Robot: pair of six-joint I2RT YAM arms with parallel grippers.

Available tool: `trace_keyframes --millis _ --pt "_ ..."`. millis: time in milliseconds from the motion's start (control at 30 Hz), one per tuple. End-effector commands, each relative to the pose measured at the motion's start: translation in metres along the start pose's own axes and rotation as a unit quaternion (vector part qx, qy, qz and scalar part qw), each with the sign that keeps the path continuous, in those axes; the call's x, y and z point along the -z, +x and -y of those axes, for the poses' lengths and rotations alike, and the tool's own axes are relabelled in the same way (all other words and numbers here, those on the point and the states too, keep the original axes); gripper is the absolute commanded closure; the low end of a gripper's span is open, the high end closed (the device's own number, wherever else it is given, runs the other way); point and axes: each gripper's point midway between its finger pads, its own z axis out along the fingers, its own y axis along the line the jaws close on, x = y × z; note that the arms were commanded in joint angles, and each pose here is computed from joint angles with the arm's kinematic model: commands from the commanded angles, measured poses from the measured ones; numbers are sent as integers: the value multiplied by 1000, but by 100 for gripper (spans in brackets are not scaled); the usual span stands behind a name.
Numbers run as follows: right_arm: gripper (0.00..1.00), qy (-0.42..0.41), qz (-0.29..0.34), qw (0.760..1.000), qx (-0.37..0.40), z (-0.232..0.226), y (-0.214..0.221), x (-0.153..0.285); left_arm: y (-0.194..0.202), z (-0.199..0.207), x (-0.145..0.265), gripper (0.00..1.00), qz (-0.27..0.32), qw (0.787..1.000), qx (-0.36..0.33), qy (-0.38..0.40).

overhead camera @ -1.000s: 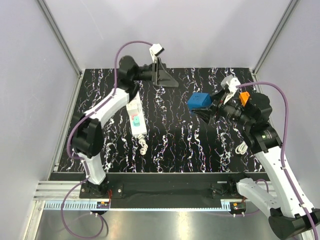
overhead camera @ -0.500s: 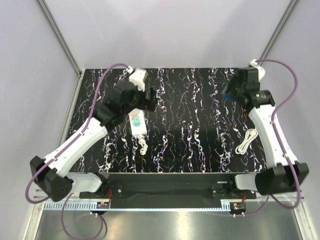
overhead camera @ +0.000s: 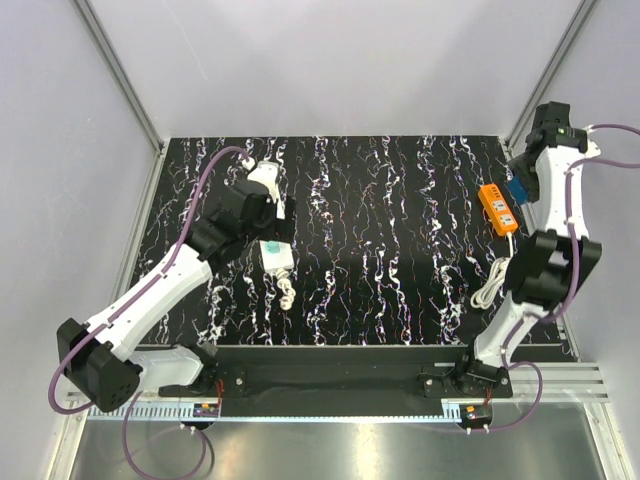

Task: Insert the plug

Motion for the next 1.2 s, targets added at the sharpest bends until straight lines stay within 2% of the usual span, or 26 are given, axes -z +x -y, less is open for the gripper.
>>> trace_keyframes --millis 0,67,133,300,800,1000,1167 --pt "100 38 -91 994 -41 -2 28 -29 -9 -5 6 1 15 999 28 -22" --pt "100 51 -127 989 -49 -5 40 -45 -7 -6 6 1 8 999 22 -23" --pt "100 57 -134 988 -59 -8 43 -53 -8 -4 5 1 0 1000 18 -22" --pt "100 116 -95 984 -100 0 27 -64 -4 -3 2 1 -7 1000 10 -26" --pt "100 141 -102 978 -112 0 36 -109 -7 -5 8 1 5 999 -8 -43" --pt "100 121 -106 980 -113 -3 43 -123 -8 -4 9 1 8 999 -13 -46" --pt "100 131 -108 978 -124 8 50 -132 -8 -4 7 1 5 999 -14 -48"
